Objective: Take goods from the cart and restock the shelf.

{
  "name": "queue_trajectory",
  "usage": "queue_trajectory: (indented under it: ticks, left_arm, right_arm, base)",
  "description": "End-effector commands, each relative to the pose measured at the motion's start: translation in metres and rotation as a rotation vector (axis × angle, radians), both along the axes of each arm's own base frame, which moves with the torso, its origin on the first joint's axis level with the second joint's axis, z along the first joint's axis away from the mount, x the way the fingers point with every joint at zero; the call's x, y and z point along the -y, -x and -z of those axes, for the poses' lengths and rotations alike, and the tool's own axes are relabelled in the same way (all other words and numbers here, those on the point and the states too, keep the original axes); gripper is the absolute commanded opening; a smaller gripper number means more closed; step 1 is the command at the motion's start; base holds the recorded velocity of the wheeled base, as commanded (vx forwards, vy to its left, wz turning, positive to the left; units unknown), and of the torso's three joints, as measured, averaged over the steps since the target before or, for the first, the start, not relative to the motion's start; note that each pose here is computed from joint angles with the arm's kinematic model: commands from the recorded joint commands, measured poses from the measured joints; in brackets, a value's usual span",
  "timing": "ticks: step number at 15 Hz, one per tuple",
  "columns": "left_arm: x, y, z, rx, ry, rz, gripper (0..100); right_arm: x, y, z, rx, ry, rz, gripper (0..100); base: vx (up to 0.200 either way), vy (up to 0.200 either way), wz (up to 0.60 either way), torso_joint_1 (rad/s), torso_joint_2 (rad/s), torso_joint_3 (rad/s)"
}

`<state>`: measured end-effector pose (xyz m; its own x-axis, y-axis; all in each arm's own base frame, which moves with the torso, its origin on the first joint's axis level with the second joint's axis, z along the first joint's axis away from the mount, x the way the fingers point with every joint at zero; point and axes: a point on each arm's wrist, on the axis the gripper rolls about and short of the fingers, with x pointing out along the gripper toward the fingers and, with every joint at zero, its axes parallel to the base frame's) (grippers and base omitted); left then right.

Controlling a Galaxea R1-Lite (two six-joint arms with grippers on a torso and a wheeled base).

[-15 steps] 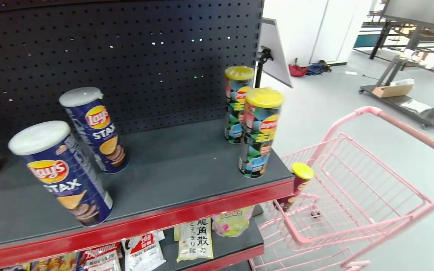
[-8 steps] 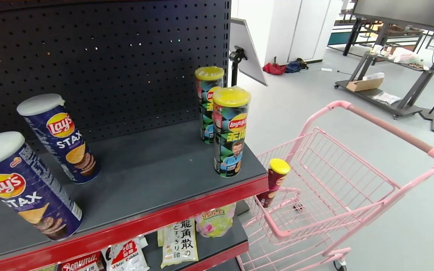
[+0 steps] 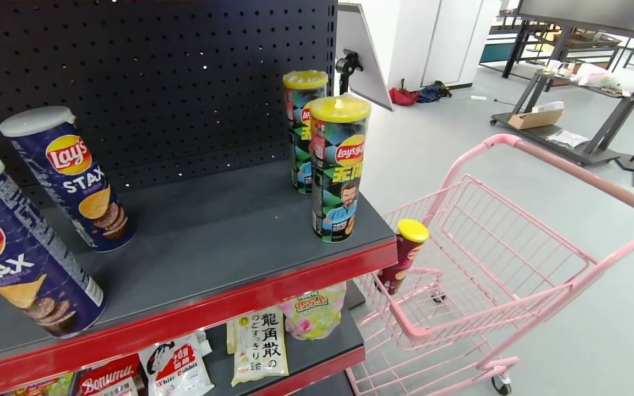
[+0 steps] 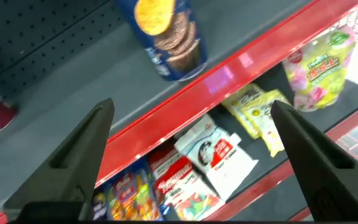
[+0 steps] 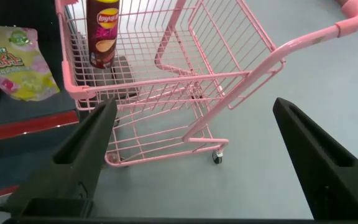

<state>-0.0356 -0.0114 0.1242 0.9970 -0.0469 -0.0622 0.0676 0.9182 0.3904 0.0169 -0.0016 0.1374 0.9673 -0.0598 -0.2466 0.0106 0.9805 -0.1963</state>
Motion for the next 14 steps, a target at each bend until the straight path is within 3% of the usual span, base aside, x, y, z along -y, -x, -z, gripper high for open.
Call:
queue_trajectory:
  ticks: [1,8,12,14]
  left_arm:
    - [0.000,0.000,-0.002,0.005,0.003,0.018,100]
    - [0.001,0.001,-0.002,0.011,0.008,0.034,100]
    - [0.001,0.000,-0.001,0.007,0.002,0.025,100]
    - [0.001,0.000,-0.002,0.007,0.037,0.026,100]
  right_arm:
    - [0.000,0.000,0.000,0.002,0.000,0.000,100]
    - [0.000,0.000,0.002,-0.004,0.001,0.003,100]
    - [0.000,-0.007,0.001,-0.033,-0.014,0.034,100]
    - [-0.002,-0.035,-0.018,-0.021,-0.115,0.017,100]
  base:
    - [0.000,0.000,0.00,-0.144,0.38,0.242]
    - [0.000,0.000,0.00,-0.172,0.51,0.332]
    - [0.000,0.000,0.00,-0.058,0.19,0.129]
    - [0.000,0.000,0.00,0.000,0.00,0.000]
